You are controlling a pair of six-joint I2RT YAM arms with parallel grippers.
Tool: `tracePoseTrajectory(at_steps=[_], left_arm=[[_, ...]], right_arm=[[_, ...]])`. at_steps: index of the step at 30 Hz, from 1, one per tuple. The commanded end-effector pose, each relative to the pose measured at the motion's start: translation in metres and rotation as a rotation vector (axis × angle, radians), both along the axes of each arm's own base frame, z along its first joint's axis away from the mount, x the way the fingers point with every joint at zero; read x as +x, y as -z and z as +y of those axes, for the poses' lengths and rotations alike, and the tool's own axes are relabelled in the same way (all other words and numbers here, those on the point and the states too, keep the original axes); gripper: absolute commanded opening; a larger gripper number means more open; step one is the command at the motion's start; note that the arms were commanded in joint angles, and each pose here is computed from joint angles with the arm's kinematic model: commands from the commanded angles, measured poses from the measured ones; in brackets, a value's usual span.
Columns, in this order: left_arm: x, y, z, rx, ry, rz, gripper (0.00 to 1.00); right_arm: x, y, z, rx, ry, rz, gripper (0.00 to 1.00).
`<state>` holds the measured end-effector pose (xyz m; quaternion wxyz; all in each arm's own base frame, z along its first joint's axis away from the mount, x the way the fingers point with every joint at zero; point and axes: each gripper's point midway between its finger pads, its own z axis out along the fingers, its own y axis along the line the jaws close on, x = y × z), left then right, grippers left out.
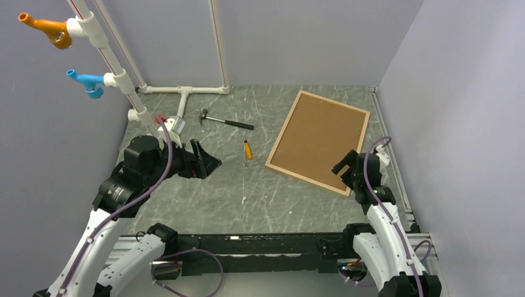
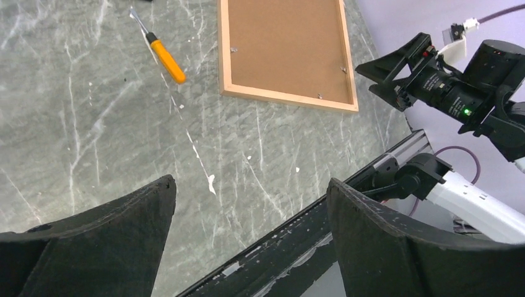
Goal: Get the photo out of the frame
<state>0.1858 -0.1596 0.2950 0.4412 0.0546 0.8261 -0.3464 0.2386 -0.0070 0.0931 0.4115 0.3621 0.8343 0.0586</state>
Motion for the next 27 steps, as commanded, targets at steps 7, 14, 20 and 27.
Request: tracePoseTrajectory(at_steps=[7, 14, 20, 27], left_arm=[[0.025, -0.02, -0.015, 0.08, 0.093, -0.062, 0.99], [0.069, -0.06, -0.031, 0.042, 0.059, -0.138, 0.99], [0.109, -0.067, -0.032, 0.101, -0.006, -0.199, 0.99], [0.118, -0.034, -0.026, 0.164, -0.002, -0.304, 0.99]], right_arm=[[0.043, -0.039, 0.095, -0.007, -0.607, -0.14, 1.0], [0.059, -0.041, 0.18, -0.103, -0.81, -0.107, 1.0], [0.09, -0.038, 0.24, -0.055, -0.911, -0.109, 0.84], [0.124, -0.02, 0.308, -0.066, -0.945, -0.146, 0.83]])
